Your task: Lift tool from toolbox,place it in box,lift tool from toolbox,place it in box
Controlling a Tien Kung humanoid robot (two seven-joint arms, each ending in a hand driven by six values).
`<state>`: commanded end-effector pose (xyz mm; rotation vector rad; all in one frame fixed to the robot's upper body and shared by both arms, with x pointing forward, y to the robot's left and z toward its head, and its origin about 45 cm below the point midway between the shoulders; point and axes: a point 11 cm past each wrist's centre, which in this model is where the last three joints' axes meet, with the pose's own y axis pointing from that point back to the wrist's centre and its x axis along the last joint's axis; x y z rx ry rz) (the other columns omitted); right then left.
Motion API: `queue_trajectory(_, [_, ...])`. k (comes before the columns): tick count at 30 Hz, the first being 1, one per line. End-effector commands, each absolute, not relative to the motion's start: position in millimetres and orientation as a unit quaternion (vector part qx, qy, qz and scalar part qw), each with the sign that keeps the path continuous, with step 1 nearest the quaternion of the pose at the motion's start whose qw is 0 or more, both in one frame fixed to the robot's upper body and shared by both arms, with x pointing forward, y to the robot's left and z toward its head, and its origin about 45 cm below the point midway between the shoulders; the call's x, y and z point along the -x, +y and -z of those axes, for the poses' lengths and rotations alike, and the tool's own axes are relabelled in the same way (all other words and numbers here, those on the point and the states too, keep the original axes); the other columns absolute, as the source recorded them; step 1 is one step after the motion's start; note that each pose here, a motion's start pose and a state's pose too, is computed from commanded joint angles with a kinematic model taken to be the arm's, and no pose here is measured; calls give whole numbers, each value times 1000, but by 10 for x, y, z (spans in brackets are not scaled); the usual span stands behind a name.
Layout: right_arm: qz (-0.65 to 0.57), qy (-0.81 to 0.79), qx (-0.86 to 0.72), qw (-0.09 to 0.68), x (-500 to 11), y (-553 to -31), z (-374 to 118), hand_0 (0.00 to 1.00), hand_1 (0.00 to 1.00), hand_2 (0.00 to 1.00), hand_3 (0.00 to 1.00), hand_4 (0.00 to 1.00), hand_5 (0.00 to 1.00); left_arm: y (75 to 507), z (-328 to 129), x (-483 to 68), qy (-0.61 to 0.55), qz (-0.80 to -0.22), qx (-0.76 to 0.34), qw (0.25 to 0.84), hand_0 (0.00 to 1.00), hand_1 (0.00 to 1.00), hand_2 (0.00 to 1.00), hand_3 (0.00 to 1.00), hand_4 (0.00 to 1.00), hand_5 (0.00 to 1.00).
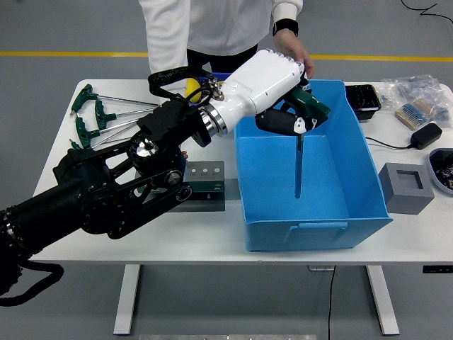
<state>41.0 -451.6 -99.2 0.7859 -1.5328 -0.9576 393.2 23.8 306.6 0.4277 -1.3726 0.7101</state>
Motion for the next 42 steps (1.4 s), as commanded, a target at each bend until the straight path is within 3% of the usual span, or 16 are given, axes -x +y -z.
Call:
queue_trajectory(8, [403,-649,-334,552,-431,-4533,983,702,655,742,663,877,824,142,-2724,-3894,-609,-286,-210,709,185,2,10,9,664,528])
queue_trajectory(9, [403,-650,-334,552,-432,-4534,983,701,655,742,664,878,823,124,-2683,-3879,-608,-277,-214,713,209,55,103,94,684,527])
queue_trajectory(20, [401,-650,-335,552,-449,-4548,975,702,655,742,663,878,824,64,-2442,-3816,-597,-237,-234,730,180,65,117,114,704,532])
queue_trajectory(21, [400,-650,-335,552,-454,-4550,974,702,655,742,664,878,824,59,-2431,-3816,-598,-233,-235,730,224,166,216,235,794,598])
queue_trajectory(26, [398,-652,-335,551,-476,-4562,966,702,655,742,664,878,824,60,-2385,-3860,-599,-223,-245,729,224,166,216,235,794,598])
queue_trajectory(27, [398,-652,-335,551,-479,-4564,965,702,656,742,664,879,823,69,-2383,-3872,-599,-223,-246,729,453,526,585,601,969,781])
queue_trajectory(32, [398,-654,-335,549,-488,-4567,963,702,656,742,664,879,823,109,-2485,-3950,-601,-240,-228,728,453,526,585,601,969,781])
queue_trajectory(33, [398,-655,-335,549,-490,-4568,962,702,655,741,663,879,822,112,-2515,-3964,-602,-244,-224,726,541,612,674,693,998,800])
queue_trajectory(42, [398,-654,-334,549,-486,-4572,961,701,655,742,663,878,822,108,-2834,-3997,-607,-285,-164,724,580,641,707,722,998,816])
